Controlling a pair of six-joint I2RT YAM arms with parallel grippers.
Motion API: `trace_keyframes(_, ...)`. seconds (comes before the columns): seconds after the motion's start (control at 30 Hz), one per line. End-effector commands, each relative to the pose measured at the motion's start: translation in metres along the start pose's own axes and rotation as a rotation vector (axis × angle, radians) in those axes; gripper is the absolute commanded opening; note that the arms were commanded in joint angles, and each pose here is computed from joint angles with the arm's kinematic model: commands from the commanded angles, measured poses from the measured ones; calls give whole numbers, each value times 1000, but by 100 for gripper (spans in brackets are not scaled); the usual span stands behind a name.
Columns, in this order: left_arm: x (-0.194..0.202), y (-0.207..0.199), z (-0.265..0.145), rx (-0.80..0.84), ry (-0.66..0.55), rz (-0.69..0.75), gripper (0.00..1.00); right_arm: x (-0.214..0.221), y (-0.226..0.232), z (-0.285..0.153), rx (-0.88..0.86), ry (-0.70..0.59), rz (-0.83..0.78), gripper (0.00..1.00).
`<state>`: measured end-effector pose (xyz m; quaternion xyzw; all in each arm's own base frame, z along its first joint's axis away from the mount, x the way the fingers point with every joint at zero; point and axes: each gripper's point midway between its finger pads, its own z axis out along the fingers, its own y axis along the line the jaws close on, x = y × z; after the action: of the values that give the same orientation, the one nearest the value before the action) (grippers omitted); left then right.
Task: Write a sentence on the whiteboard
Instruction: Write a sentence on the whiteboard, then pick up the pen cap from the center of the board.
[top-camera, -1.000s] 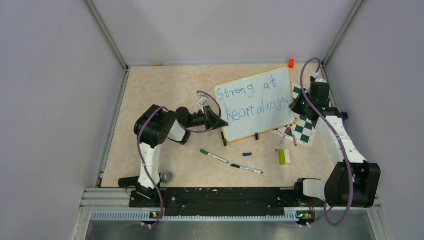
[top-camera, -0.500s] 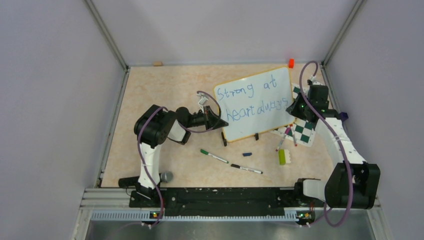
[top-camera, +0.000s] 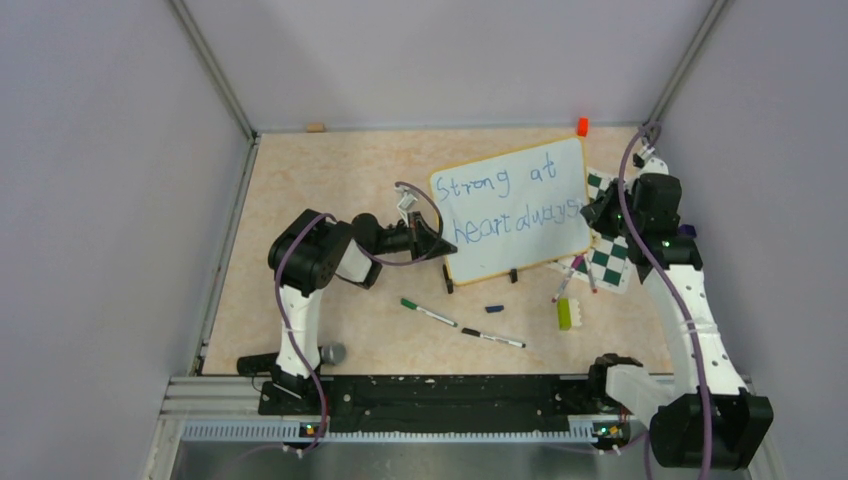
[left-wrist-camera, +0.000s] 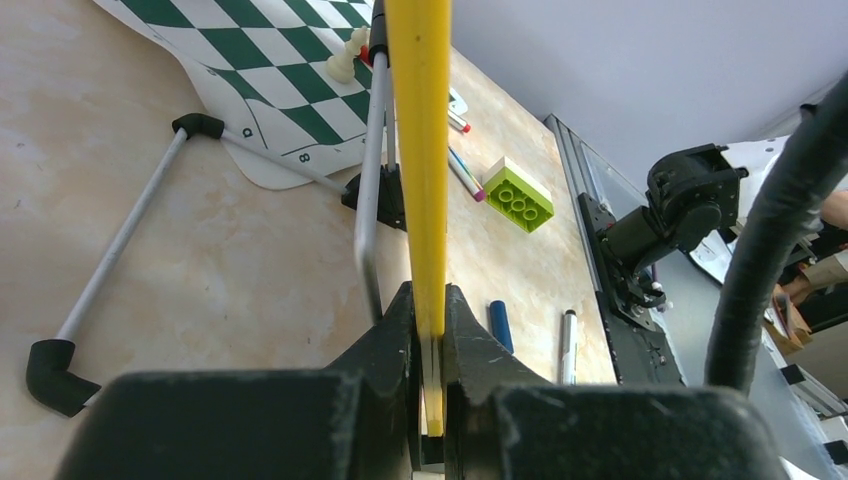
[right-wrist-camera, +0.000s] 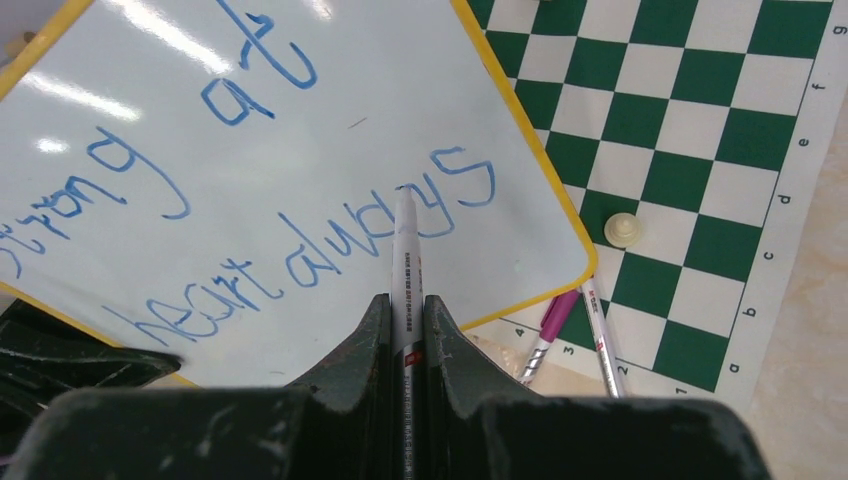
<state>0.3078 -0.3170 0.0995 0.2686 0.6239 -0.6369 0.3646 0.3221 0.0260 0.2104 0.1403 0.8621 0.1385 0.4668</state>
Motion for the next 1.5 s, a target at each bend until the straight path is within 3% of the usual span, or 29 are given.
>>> trace_keyframes(0.0,-3,-27,4,136,45,127,0,-26,10,-16,-23,-86,-11,0)
trace_keyframes(0.8,-76,-49,-10,173,7,215,0,-23,21,-18,-90,-79,-15,0)
trace_keyframes(1.47,-64,-48,-53,117,23,225,0,-31,35,-36,-160,-137,-11,0)
